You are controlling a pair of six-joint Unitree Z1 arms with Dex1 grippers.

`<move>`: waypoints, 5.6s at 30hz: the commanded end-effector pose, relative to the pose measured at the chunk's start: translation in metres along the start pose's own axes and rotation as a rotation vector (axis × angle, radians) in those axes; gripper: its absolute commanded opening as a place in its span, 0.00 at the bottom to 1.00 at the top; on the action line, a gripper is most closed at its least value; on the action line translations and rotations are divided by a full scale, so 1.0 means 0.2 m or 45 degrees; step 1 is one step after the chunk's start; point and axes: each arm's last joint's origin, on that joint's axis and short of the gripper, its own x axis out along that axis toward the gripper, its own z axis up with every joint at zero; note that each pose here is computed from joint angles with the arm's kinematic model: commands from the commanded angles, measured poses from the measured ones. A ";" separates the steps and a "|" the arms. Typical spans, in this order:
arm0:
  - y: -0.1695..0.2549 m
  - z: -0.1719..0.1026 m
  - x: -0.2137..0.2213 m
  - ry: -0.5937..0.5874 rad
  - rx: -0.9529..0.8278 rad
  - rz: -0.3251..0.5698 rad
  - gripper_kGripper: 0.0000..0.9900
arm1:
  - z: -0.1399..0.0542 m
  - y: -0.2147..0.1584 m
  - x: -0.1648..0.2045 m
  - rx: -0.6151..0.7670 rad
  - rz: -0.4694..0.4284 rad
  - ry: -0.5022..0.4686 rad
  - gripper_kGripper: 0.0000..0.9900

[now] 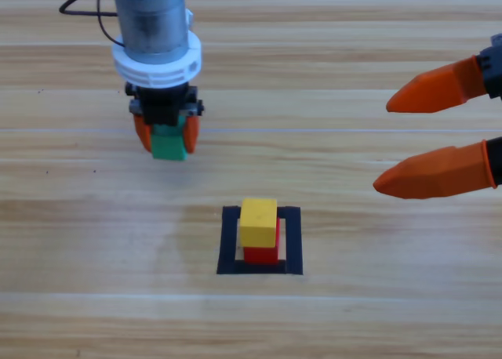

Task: Stack the blocks in the rectangular block: red at the bottom, yellow in the middle, green on top

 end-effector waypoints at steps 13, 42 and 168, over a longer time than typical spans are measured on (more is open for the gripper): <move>-0.22 -0.43 -0.28 -0.048 0.036 -0.117 0.00 | -0.02 0.04 0.01 -0.034 0.018 0.010 0.99; -0.42 -0.56 -0.14 -0.010 0.084 -0.060 0.00 | -0.03 0.04 0.01 -0.030 0.015 0.014 0.99; 0.16 -1.36 -0.71 -0.632 0.705 -0.600 1.00 | -0.06 0.05 0.00 -0.025 0.017 0.024 0.99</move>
